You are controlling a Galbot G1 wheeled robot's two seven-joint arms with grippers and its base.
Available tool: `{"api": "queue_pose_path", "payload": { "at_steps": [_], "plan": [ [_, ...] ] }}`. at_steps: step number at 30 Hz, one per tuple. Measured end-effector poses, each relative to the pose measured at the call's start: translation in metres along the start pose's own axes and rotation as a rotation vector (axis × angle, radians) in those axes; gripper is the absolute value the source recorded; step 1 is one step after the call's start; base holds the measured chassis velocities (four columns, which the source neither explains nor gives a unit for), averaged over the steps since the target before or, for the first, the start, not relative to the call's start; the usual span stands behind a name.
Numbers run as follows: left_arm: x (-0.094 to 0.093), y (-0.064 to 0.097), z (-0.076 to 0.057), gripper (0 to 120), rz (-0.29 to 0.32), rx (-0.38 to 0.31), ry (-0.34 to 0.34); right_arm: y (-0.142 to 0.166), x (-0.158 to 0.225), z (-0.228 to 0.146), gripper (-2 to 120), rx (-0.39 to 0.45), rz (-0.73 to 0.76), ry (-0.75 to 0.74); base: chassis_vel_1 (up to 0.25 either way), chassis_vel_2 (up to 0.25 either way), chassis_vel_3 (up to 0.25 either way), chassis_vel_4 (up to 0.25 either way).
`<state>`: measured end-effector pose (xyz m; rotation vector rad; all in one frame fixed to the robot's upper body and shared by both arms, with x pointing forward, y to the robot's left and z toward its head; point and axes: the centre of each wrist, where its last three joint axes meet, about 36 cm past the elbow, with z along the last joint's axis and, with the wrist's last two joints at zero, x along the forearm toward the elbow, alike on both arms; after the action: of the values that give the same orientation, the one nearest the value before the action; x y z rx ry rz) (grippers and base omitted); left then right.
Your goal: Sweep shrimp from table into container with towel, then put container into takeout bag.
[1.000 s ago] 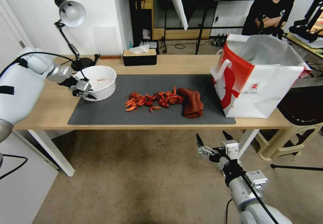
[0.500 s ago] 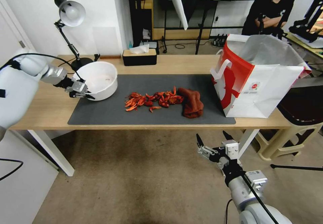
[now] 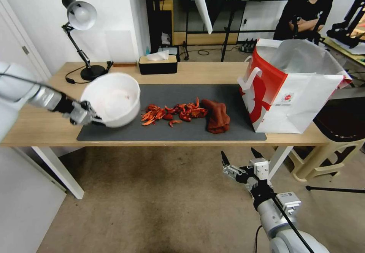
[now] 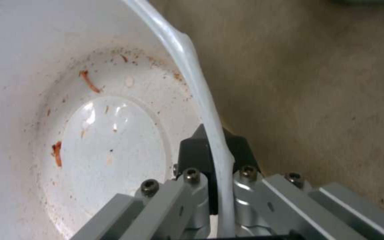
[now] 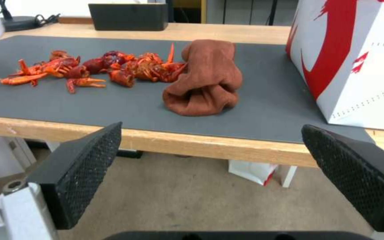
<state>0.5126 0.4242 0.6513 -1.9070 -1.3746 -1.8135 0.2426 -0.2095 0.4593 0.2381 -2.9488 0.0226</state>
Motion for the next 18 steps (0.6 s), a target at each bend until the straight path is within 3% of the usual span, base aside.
{"api": "queue_pose_path", "payload": {
  "at_steps": [2, 3, 4, 6, 8, 11, 12, 16, 18],
  "plan": [
    [-0.004, -0.008, -0.038, 0, 0.012, -0.081, -0.022, 0.000, 0.000, 0.000, 100, 0.000, 0.000, 0.000, 0.000, 0.000, 0.000, 0.000],
    [-0.007, -0.012, -0.051, 0, 0.021, -0.109, -0.031, 0.000, 0.000, 0.000, 100, 0.000, 0.000, 0.000, 0.000, 0.000, 0.000, 0.000],
    [-0.007, -0.012, -0.051, 0, 0.021, -0.109, -0.031, 0.000, 0.000, 0.000, 100, 0.000, 0.000, 0.000, 0.000, 0.000, 0.000, 0.000],
    [-0.018, -0.023, -0.074, 0, 0.054, -0.160, -0.061, 0.000, 0.000, 0.000, 100, 0.000, 0.000, 0.002, 0.000, 0.000, 0.000, 0.000],
    [-0.021, -0.026, -0.080, 0, 0.063, -0.169, -0.072, 0.000, 0.000, 0.000, 100, 0.000, 0.000, 0.003, 0.000, 0.000, 0.000, 0.000],
    [-0.042, -0.040, -0.103, 0, 0.121, -0.205, -0.145, 0.001, 0.001, 0.001, 100, 0.002, 0.003, 0.007, 0.000, 0.000, 0.000, 0.000],
    [-0.042, -0.040, -0.103, 0, 0.121, -0.205, -0.145, 0.001, 0.001, 0.001, 100, 0.002, 0.003, 0.007, 0.000, 0.000, 0.000, 0.000],
    [-0.065, -0.044, -0.124, 0, 0.180, -0.296, -0.155, -0.002, 0.005, -0.001, 100, 0.011, 0.016, 0.006, 0.000, 0.000, 0.000, 0.000],
    [-0.070, -0.046, -0.126, 0, 0.192, -0.311, -0.157, -0.002, 0.006, -0.002, 100, 0.012, 0.018, 0.004, 0.000, 0.000, 0.000, 0.000]
  ]
}}
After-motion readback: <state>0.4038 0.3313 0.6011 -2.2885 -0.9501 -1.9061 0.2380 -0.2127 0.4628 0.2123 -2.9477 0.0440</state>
